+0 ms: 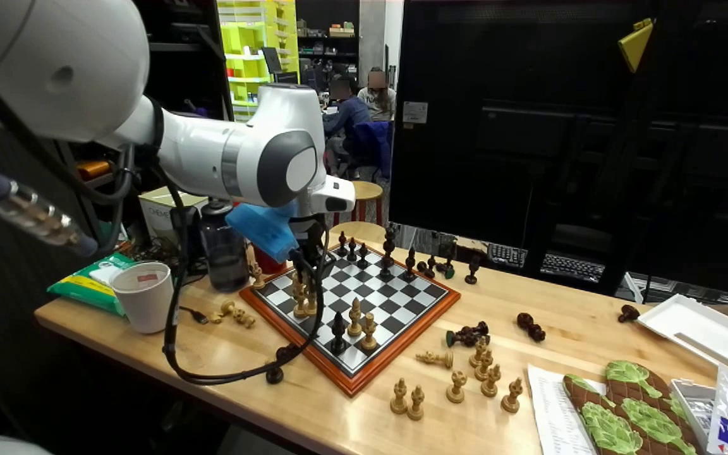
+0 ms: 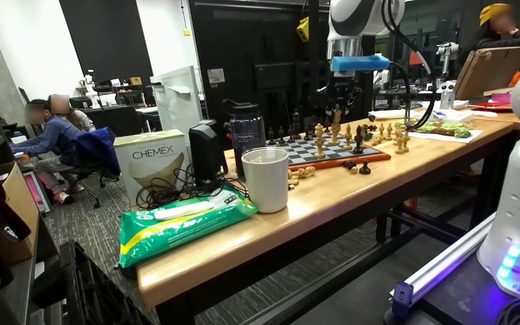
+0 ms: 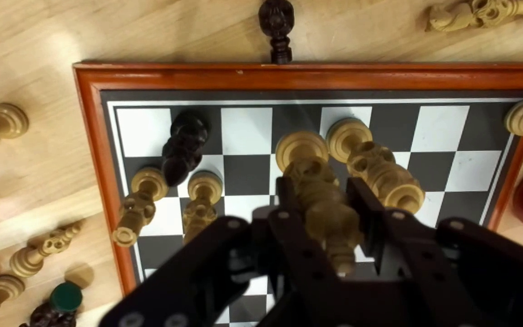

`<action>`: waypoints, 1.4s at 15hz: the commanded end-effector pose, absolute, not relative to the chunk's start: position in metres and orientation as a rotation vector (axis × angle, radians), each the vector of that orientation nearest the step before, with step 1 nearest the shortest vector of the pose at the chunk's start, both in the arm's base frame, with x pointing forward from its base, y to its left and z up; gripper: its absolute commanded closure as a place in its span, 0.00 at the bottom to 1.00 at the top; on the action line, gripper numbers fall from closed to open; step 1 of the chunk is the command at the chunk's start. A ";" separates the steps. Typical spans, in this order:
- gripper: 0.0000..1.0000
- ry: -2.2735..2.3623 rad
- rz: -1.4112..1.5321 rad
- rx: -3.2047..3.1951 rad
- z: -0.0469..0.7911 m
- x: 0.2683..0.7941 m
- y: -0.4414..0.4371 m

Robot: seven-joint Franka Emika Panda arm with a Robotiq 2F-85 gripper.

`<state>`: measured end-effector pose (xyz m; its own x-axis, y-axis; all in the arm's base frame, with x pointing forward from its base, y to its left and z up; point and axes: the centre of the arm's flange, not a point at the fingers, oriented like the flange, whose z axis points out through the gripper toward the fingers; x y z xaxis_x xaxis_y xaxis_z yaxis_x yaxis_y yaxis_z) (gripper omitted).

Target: Move one chess piece to the lower part of the chess board

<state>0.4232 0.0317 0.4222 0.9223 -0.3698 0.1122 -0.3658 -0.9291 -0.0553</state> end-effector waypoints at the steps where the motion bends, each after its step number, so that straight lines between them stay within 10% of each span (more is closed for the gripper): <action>1: 0.92 0.582 -0.241 -3.044 0.418 0.410 0.032; 21: 0.92 0.533 -0.165 -3.060 0.395 0.421 0.035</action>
